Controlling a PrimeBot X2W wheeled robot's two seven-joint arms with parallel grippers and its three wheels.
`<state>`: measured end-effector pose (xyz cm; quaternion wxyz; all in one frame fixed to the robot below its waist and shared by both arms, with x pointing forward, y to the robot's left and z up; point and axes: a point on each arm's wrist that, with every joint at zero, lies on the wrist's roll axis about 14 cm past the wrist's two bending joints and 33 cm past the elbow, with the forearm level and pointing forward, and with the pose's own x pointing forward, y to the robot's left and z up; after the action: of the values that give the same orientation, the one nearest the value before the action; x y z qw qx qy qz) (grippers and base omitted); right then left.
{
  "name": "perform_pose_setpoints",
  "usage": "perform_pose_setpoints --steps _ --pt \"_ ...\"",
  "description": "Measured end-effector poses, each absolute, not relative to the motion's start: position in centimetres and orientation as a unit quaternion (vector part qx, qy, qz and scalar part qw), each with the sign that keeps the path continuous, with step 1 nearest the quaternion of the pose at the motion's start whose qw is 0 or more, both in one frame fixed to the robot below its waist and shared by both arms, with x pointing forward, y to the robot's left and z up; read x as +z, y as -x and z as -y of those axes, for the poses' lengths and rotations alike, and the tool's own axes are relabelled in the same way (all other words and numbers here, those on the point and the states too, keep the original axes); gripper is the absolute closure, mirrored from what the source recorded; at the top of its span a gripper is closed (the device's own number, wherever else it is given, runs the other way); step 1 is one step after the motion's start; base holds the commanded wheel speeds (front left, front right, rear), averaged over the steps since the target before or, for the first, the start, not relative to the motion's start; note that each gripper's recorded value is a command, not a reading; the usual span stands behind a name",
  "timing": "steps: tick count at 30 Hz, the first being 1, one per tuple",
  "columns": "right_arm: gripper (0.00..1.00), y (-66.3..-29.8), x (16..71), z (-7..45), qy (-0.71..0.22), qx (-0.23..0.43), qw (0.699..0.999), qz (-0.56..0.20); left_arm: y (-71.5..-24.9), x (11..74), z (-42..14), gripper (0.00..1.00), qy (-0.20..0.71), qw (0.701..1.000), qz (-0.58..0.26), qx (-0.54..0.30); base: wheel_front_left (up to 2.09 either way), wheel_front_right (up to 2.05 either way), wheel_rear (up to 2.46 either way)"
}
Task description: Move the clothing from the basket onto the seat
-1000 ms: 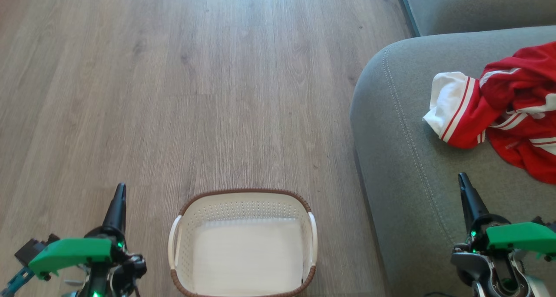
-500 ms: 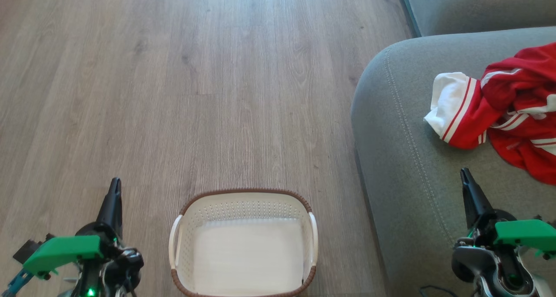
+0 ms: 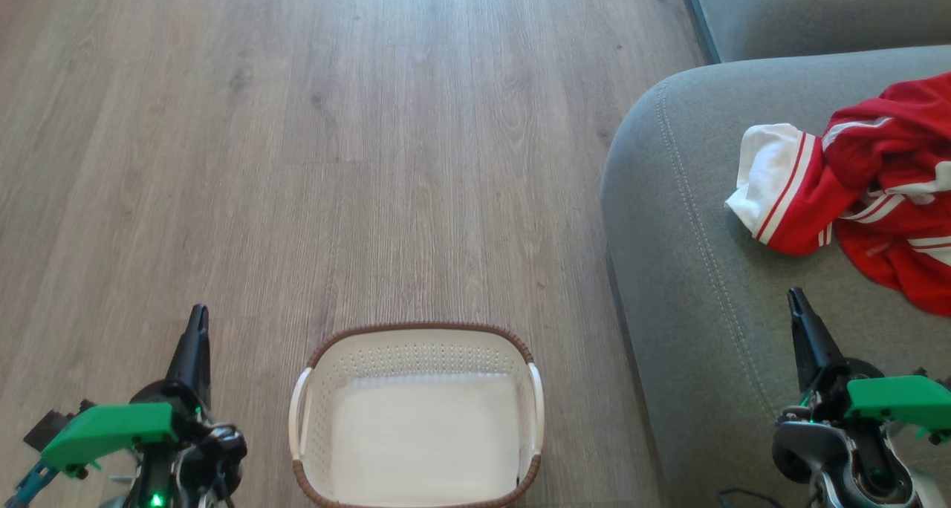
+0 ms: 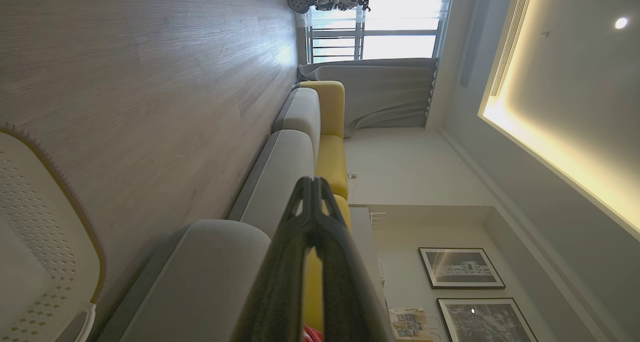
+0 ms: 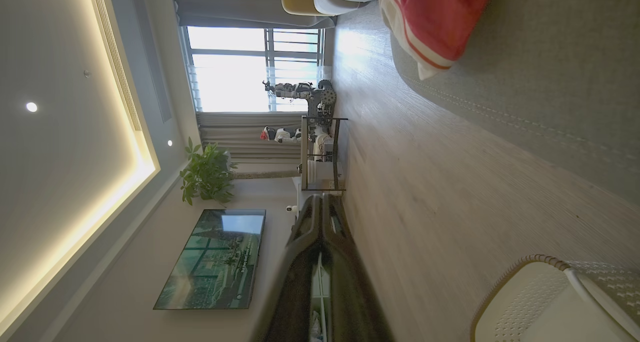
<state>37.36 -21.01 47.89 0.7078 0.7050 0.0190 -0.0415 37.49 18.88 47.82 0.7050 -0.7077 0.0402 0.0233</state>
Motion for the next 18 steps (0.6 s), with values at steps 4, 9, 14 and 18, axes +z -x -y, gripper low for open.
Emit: perform_pose_setpoints --steps 4,9,14,18 --pt "1.0 -37.36 47.89 21.02 -0.705 -0.042 0.708 -0.019 -37.49 47.82 -18.87 1.0 0.708 0.705 -0.04 0.023 0.0 0.0 0.0" --pt "1.0 -37.36 47.89 21.03 -0.705 -0.042 0.708 -0.019 -37.49 47.82 -18.87 1.0 0.708 0.705 -0.04 0.023 0.0 0.0 0.0" --pt "1.0 -37.36 47.88 21.03 -0.705 -0.042 0.707 -0.019 -37.49 47.82 -18.87 1.0 0.708 0.705 -0.04 0.023 0.0 0.0 0.0" --pt "1.0 -37.36 47.89 21.04 -0.705 -0.042 0.707 -0.019 -37.49 47.82 -18.87 1.0 0.708 0.705 -0.04 0.023 0.0 0.0 0.0"
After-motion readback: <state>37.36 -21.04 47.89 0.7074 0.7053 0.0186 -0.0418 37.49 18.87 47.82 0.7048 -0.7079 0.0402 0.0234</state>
